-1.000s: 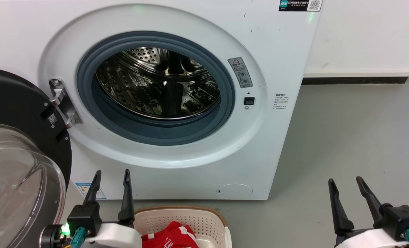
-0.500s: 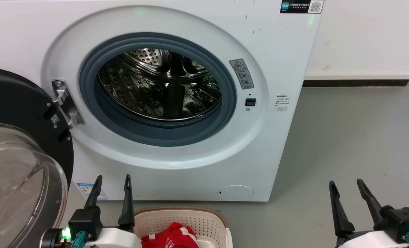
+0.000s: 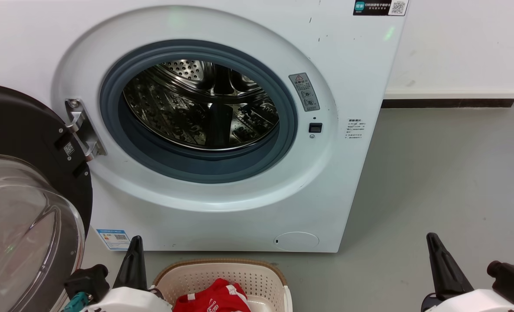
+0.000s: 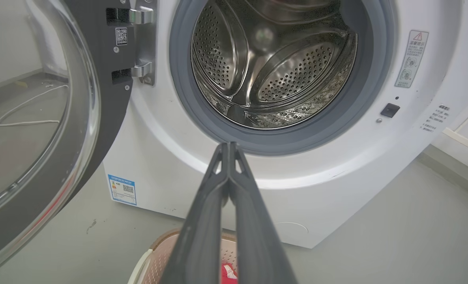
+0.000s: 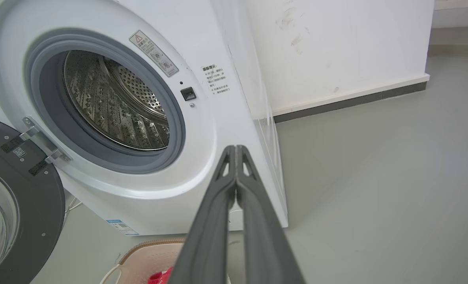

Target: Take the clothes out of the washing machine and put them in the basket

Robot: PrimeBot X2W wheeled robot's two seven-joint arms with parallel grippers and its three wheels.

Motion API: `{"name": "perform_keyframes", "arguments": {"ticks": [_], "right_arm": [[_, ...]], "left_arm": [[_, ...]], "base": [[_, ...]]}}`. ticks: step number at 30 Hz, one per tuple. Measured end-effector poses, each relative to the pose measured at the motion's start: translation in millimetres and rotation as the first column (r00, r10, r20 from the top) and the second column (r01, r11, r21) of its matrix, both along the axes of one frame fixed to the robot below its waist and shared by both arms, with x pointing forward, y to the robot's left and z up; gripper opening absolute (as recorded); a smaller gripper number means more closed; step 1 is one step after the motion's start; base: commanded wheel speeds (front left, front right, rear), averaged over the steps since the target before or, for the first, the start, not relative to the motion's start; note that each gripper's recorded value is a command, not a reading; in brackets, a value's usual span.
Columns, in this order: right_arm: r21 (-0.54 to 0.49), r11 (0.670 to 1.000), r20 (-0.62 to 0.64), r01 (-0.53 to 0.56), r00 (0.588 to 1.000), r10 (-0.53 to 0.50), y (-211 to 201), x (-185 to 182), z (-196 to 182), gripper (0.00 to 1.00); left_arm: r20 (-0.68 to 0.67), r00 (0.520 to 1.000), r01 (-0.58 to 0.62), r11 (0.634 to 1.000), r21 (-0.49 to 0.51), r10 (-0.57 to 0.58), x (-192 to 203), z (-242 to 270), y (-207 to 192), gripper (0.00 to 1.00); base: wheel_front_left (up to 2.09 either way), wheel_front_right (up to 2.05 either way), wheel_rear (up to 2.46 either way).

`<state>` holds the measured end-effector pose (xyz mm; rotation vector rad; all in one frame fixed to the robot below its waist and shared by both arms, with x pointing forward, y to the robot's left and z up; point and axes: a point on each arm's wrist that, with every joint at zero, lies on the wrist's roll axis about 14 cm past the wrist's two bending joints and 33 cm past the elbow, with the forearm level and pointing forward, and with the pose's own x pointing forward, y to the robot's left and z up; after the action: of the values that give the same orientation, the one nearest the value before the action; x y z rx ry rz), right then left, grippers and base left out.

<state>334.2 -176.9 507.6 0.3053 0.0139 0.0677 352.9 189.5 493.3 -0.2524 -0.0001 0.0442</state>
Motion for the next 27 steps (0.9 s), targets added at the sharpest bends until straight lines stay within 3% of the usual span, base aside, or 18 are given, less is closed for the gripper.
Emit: {"name": "perform_keyframes", "arguments": {"ticks": [12, 27], "right_arm": [[0.210, 0.978, -0.009, 0.014, 1.000, -0.013, -3.5, 8.9, 0.6, 0.00], [0.419, 0.907, -0.028, 0.031, 0.999, -0.021, -7.4, 18.1, -0.3, 0.00]], "left_arm": [[-0.021, 1.000, -0.022, 0.976, -0.219, 0.018, 5.0, -1.5, 4.1, 0.00], [-0.046, 0.999, -0.042, 0.897, -0.440, 0.024, 10.1, -4.5, 7.1, 0.00]], "base": [[0.00, 0.00, 0.00], [0.00, 0.00, 0.00]]}}
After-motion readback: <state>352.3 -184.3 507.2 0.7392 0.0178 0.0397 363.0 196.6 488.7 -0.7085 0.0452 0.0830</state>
